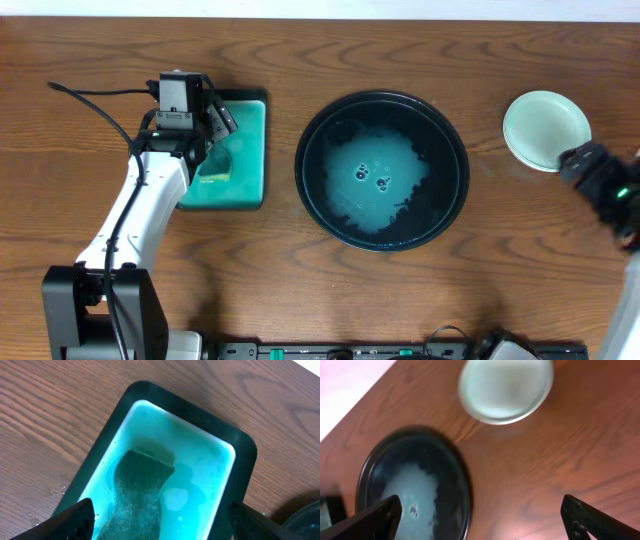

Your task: Clean dirty plates on tray and stack at the side

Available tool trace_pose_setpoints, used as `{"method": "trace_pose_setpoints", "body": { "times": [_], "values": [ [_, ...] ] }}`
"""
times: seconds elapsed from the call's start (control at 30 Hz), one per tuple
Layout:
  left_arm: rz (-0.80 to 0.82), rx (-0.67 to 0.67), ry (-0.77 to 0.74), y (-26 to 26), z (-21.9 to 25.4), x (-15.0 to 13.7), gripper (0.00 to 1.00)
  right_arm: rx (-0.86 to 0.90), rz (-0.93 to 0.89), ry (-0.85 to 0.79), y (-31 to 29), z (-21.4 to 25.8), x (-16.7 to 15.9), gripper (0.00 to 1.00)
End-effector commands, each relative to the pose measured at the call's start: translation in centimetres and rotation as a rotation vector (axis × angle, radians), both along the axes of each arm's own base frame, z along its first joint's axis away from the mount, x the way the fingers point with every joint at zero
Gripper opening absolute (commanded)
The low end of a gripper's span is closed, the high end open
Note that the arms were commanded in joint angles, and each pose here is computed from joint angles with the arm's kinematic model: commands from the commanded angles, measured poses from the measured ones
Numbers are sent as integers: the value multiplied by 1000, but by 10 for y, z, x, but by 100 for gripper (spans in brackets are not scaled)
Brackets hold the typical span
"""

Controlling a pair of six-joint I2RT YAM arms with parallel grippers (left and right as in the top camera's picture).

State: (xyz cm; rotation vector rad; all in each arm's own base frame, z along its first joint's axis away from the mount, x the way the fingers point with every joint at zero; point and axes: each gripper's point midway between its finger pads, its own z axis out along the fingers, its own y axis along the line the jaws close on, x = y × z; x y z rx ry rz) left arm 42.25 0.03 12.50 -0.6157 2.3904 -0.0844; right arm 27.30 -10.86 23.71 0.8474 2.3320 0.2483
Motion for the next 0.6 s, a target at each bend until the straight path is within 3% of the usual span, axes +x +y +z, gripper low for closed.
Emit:
{"method": "trace_pose_setpoints", "body": {
  "times": [0.0, 0.2, 0.57],
  "values": [
    [-4, 2, 6, 1, -1, -1, 86, -21, 77, -34, 36, -4, -20, 99],
    [-4, 2, 6, 1, -1, -1, 86, 202, -36, -79, 86, -19, -55, 99],
    [-4, 2, 6, 1, -1, -1, 86, 197, -42, 40, 96, -46, -94, 99]
  ]
}}
